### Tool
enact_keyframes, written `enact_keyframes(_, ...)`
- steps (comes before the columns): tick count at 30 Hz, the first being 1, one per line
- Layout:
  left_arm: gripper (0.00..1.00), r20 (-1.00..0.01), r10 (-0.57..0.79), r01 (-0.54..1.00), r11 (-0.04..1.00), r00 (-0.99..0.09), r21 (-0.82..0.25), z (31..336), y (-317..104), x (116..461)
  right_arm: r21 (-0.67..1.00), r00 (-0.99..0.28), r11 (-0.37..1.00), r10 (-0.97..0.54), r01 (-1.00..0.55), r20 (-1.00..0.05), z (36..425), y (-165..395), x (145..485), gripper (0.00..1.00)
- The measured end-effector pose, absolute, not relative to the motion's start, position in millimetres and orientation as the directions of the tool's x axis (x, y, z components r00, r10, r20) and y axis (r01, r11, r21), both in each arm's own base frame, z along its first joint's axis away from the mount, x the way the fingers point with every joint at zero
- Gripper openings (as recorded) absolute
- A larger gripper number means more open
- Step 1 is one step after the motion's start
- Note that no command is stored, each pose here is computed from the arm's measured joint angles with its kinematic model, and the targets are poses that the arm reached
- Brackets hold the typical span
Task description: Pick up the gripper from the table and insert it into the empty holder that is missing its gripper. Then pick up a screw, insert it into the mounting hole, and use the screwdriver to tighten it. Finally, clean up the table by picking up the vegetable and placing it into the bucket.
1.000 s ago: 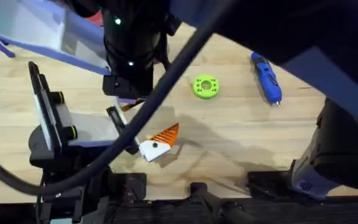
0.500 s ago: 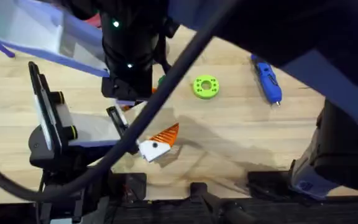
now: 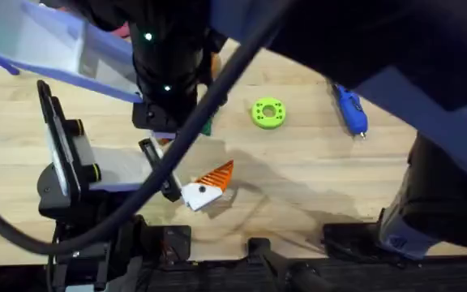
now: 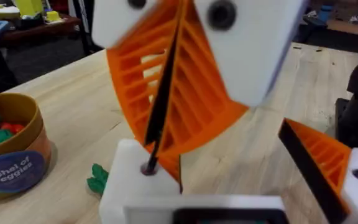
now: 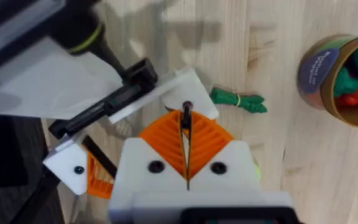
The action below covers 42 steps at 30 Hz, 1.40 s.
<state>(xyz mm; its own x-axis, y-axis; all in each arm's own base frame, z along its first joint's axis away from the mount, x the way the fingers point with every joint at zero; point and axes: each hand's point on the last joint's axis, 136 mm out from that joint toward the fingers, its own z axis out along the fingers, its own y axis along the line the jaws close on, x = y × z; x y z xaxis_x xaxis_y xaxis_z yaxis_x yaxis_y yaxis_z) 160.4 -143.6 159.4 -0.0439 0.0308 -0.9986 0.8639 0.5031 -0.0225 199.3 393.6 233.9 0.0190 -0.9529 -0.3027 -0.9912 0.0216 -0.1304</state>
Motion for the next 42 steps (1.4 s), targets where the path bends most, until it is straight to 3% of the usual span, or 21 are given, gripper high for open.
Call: enact_keyframes(42,0.986,-0.999,0.03,0.865,0.501,-0.045,-0.024,159,-144,160,-0.118,0.015,0.019,-0.96,-0.993,-0.279,219,399,202,0.006)
